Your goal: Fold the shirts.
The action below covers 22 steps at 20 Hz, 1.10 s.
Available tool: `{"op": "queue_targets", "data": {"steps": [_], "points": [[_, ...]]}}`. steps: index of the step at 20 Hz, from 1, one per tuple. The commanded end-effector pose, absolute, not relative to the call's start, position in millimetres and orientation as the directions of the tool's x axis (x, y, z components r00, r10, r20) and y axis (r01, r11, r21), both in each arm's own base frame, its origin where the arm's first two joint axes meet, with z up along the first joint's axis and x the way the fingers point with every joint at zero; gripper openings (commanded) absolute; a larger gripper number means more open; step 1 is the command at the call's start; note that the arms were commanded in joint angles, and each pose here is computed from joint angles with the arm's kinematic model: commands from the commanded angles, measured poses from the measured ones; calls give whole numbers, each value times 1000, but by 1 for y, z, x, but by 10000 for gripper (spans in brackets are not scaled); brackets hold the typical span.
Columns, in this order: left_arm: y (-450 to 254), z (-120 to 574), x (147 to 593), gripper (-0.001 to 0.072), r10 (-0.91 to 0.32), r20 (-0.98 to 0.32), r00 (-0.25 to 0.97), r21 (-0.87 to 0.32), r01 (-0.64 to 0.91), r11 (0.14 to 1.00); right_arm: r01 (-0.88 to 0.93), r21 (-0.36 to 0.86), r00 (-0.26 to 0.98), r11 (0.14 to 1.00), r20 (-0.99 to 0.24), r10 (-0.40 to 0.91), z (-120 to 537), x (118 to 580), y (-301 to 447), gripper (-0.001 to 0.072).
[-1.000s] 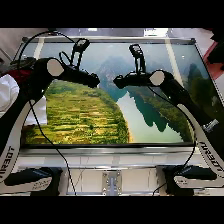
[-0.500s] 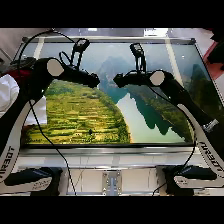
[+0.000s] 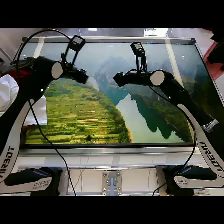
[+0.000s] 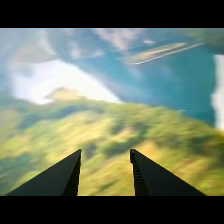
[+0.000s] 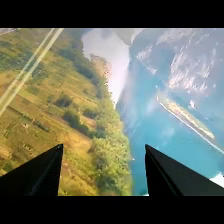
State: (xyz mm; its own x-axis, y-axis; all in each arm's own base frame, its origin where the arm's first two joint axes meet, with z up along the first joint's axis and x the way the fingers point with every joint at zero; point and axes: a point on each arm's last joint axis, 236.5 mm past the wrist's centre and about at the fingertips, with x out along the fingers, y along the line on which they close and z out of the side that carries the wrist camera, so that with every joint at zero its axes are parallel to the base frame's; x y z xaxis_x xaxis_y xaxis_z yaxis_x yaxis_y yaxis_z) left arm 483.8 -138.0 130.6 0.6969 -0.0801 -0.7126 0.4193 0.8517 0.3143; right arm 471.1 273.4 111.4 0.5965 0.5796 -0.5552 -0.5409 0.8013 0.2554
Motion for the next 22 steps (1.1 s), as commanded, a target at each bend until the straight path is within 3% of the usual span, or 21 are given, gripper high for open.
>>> {"op": "queue_targets", "data": {"steps": [1,4,6,8,9,13,18,20,22], "points": [[51,222,500,369,587,-353,728,774,-125,621,-547,241,589,802,-570,573,107,469,272,585],[200,221,452,368,795,-373,479,643,-485,593,-551,221,589,805,-581,562,105,469,270,585],[276,201,418,368,804,-458,379,511,-628,587,-551,221,587,804,-582,562,105,469,270,585],[328,184,400,413,746,-528,407,318,-719,618,-551,221,587,804,-582,563,105,469,270,586],[346,176,396,505,703,-553,446,225,-733,642,-551,221,587,804,-582,563,105,469,270,586],[374,119,390,520,481,-673,562,-70,-696,715,-523,257,587,813,-583,562,104,469,269,589],[343,10,404,566,235,-845,480,-118,-596,794,-493,269,592,827,-593,546,102,470,266,589],[336,-12,417,654,213,-858,468,-115,-579,807,-478,263,585,838,-616,527,96,469,261,589],[332,-16,435,660,231,-837,496,-105,-559,823,-466,263,571,845,-640,514,91,465,258,589]]}}
